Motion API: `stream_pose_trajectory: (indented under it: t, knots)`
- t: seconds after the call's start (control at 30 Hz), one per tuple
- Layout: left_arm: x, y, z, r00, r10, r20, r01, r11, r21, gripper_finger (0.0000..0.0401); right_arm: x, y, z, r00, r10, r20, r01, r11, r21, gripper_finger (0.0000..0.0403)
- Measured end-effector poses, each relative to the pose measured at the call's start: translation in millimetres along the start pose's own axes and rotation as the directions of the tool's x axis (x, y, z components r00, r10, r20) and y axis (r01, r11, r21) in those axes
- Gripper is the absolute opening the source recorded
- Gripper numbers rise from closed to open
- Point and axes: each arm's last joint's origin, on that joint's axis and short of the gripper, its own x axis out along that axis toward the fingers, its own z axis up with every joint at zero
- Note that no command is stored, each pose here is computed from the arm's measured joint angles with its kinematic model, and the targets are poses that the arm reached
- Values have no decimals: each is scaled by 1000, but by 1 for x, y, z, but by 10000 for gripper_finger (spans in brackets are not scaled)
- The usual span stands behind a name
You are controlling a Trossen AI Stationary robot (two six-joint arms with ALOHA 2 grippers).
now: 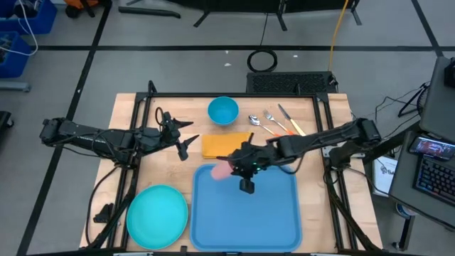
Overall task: Set up tray
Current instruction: Put the pink cup on the blue serving tray
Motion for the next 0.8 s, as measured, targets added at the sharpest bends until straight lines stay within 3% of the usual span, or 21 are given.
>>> stream_pose_trajectory:
  t: [0.4, 0.57, 0.8]
  knots:
    - [0, 0, 0, 1000, 0, -2, 0, 1000, 12, 255, 42, -2, 37, 978, 45, -205, -55, 997, -45, 0]
    - [0, 0, 0, 1000, -1, -4, 1, 1000, 29, 255, 56, 0, 45, 952, 13, -305, -59, 988, -143, 0]
    - [-1, 0, -2, 1000, -9, -19, 10, 999, 48, 255, 69, -5, 48, 936, 23, -350, -117, 961, -250, 0]
